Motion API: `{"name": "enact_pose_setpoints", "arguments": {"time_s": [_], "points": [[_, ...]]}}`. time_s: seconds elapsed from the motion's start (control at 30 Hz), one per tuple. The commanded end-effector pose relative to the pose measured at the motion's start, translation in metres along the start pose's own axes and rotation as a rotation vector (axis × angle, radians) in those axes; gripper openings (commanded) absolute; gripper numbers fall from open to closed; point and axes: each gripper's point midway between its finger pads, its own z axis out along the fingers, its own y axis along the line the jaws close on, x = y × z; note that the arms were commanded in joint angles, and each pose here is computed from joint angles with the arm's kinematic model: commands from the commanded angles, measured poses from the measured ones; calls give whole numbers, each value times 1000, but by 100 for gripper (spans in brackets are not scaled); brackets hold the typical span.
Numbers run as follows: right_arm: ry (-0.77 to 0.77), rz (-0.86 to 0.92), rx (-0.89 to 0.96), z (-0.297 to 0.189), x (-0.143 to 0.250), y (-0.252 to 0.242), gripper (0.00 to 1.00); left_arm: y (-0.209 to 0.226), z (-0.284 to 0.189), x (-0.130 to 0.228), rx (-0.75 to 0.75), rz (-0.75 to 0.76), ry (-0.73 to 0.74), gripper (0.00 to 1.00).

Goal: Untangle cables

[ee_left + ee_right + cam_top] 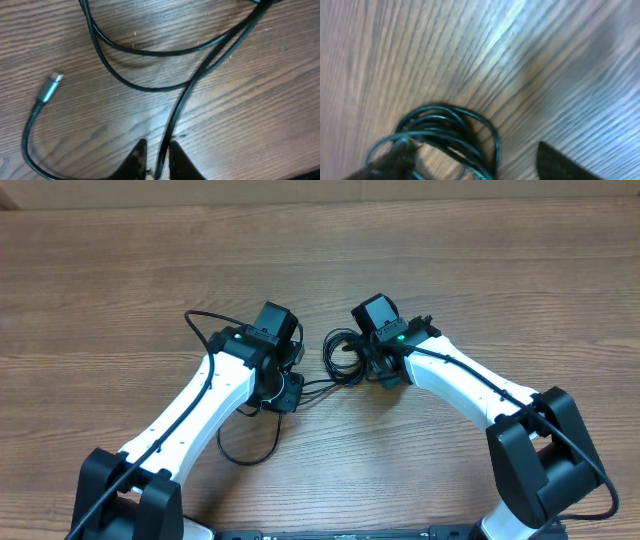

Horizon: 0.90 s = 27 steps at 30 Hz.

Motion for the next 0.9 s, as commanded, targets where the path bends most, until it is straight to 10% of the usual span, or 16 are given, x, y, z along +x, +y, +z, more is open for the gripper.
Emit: {"name": "enact_pose_setpoints", "arguments": {"time_s": [0.0,0.2,0.4,0.63,0.87], "points": [[-41,-119,6,-7,-9,0,84,1,0,-7,-10,17,-11,25],[-30,-194,76,-7,-8,-17,91,-1,1,-20,-1,8,-58,50],[-37,-197,90,-8,-10,-20,93,-4,3,-35,17,-110,-112,52],[-62,-199,98,-8,-14,-21,48,-6,22,-39,32,-197,-77,9],[-82,-201,105,-9,-18,-23,34,-9,63,-33,62,-210,34,9]]}}
